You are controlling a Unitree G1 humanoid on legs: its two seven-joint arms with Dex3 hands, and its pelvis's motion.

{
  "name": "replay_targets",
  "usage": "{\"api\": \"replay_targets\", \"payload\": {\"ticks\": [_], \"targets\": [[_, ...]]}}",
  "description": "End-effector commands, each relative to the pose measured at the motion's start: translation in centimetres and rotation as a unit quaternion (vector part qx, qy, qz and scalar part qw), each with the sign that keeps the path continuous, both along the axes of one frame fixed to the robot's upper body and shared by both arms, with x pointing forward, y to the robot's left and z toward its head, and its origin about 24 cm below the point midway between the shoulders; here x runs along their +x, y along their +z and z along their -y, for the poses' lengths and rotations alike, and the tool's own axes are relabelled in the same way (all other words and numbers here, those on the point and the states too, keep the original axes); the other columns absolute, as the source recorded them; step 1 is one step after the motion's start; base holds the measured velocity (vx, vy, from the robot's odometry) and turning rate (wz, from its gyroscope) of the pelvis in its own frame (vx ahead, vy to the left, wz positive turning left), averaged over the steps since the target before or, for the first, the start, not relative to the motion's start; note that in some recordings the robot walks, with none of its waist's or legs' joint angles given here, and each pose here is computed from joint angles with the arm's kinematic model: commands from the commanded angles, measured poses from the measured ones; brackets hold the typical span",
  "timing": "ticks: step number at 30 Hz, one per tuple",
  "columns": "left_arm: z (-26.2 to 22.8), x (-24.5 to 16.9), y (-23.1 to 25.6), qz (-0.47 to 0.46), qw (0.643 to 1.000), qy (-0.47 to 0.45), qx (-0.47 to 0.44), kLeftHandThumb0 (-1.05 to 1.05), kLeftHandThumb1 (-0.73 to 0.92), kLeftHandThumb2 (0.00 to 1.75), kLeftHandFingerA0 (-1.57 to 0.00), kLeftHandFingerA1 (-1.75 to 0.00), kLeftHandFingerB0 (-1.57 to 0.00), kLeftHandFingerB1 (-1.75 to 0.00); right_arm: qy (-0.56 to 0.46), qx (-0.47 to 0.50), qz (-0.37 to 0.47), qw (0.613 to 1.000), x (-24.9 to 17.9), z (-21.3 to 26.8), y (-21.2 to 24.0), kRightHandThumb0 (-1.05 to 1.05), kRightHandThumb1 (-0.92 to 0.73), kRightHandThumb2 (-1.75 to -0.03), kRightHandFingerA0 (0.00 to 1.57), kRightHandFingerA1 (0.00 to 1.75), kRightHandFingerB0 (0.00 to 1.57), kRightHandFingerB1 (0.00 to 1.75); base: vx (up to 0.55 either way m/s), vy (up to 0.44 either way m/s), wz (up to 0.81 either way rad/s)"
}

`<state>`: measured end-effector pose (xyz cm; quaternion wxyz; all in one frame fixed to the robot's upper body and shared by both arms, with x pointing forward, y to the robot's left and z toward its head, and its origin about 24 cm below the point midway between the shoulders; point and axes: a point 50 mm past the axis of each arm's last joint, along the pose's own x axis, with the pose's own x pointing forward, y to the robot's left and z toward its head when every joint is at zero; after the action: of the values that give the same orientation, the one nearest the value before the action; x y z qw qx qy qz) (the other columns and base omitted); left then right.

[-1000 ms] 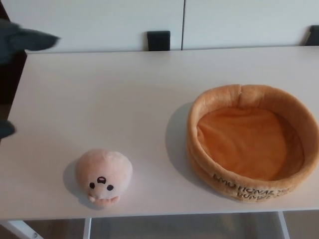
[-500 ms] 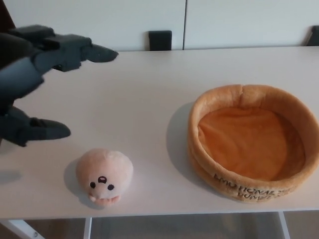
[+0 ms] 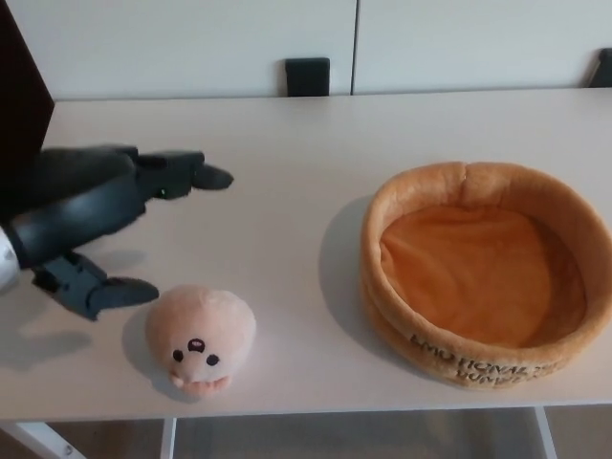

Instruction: The robot walks towards a table in front, picks a dumpling toy with left hand and puts it in an orange round plate

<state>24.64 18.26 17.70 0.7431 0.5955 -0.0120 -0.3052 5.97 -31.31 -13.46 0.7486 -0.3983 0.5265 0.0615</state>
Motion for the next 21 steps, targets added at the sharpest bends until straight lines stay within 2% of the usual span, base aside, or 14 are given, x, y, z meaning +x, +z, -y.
{"api": "replay_targets", "payload": {"ticks": [1, 2, 3, 6, 7, 8, 9, 15, 19, 20, 21], "targets": [[-0.4, -0.2, -1.6, -0.048, 0.996, 0.046, 0.055, -0.13, 0.46, 0.55, -0.07, -0.26, -0.09, -0.31, 0.0, -0.013, -0.009, 1.0, 0.0, 0.7, 0.3, -0.04, -0.53, -0.55, 0.63, 0.49, 0.5, 0.41, 0.0, 0.0, 0.0], [-0.3, -0.2, -1.6, -0.052, 0.996, 0.046, 0.06, -0.13, 0.46, 0.55, -0.07, -0.26, -0.09, -0.31, 0.0, -0.014, -0.009, 1.0, 0.0, 0.7, 0.3, -0.04, -0.53, -0.55, 0.63, 0.49, 0.5, 0.41, 0.0, 0.0, 0.0], [-0.2, -0.2, -1.7, -0.06, 0.995, 0.045, 0.072, -0.29, 0.39, 0.58, -0.06, -0.23, -0.07, -0.27, -0.001, -0.013, -0.009, 1.0, 0.0, 0.7, 0.3, -0.04, -0.53, -0.55, 0.63, 0.49, 0.49, 0.41, 0.0, 0.0, 0.0], [0.1, -0.3, -1.9, -0.073, 0.991, 0.042, 0.101, -0.36, 0.38, 0.55, -0.06, -0.24, -0.05, -0.27, 0.002, -0.012, -0.009, 1.0, 0.0, 0.6, 0.2, -0.05, -0.53, -0.54, 0.64, 0.5, 0.5, 0.41, 0.0, 0.0, 0.0], [0.3, -0.2, -2.0, -0.074, 0.991, 0.039, 0.108, -0.46, 0.39, 0.53, -0.04, -0.26, -0.04, -0.27, 0.004, -0.013, -0.009, 1.0, -0.1, 0.6, 0.2, -0.05, -0.52, -0.54, 0.65, 0.5, 0.51, 0.41, 0.0, 0.0, 0.0], [0.4, -0.2, -2.1, -0.075, 0.99, 0.037, 0.113, -0.46, 0.39, 0.53, -0.04, -0.26, -0.04, -0.27, 0.004, -0.013, -0.009, 1.0, -0.1, 0.6, 0.2, -0.05, -0.52, -0.54, 0.65, 0.5, 0.51, 0.41, 0.0, 0.0, 0.0], [0.5, -0.1, -2.3, -0.076, 0.989, 0.035, 0.12, -0.49, 0.34, 0.72, -0.05, -0.23, -0.03, -0.27, 0.005, -0.013, -0.008, 1.0, -0.1, 0.6, 0.2, -0.05, -0.52, -0.54, 0.67, 0.51, 0.51, 0.42, 0.0, 0.0, 0.0], [1.1, 0.2, -2.9, -0.079, 0.986, 0.032, 0.142, -0.49, 0.31, 0.74, 0.0, -0.22, 0.0, -0.28, 0.007, -0.013, -0.006, 1.0, 0.0, 0.6, 0.2, -0.06, -0.52, -0.54, 0.64, 0.5, 0.51, 0.42, 0.0, 0.0, 0.0], [1.4, 0.5, -3.4, -0.081, 0.983, 0.037, 0.158, -0.54, 0.33, 0.75, 0.0, -0.15, 0.0, -0.22, 0.007, -0.013, -0.007, 1.0, 0.0, 0.6, 0.3, -0.07, -0.51, -0.54, 0.65, 0.5, 0.51, 0.41, 0.0, 0.0, 0.0], [1.6, 0.6, -3.5, -0.079, 0.983, 0.036, 0.163, -0.58, 0.34, 0.77, 0.0, -0.13, 0.0, -0.19, 0.006, -0.012, -0.006, 1.0, 0.0, 0.6, 0.3, -0.08, -0.51, -0.54, 0.65, 0.5, 0.51, 0.41, 0.0, 0.0, 0.0], [1.6, 0.6, -3.6, -0.077, 0.983, 0.036, 0.164, -0.67, 0.3, 0.69, 0.0, -0.11, 0.0, -0.14, 0.006, -0.012, -0.004, 1.0, 0.0, 0.6, 0.3, -0.07, -0.5, -0.54, 0.66, 0.5, 0.51, 0.41, 0.0, 0.0, 0.0]]}}
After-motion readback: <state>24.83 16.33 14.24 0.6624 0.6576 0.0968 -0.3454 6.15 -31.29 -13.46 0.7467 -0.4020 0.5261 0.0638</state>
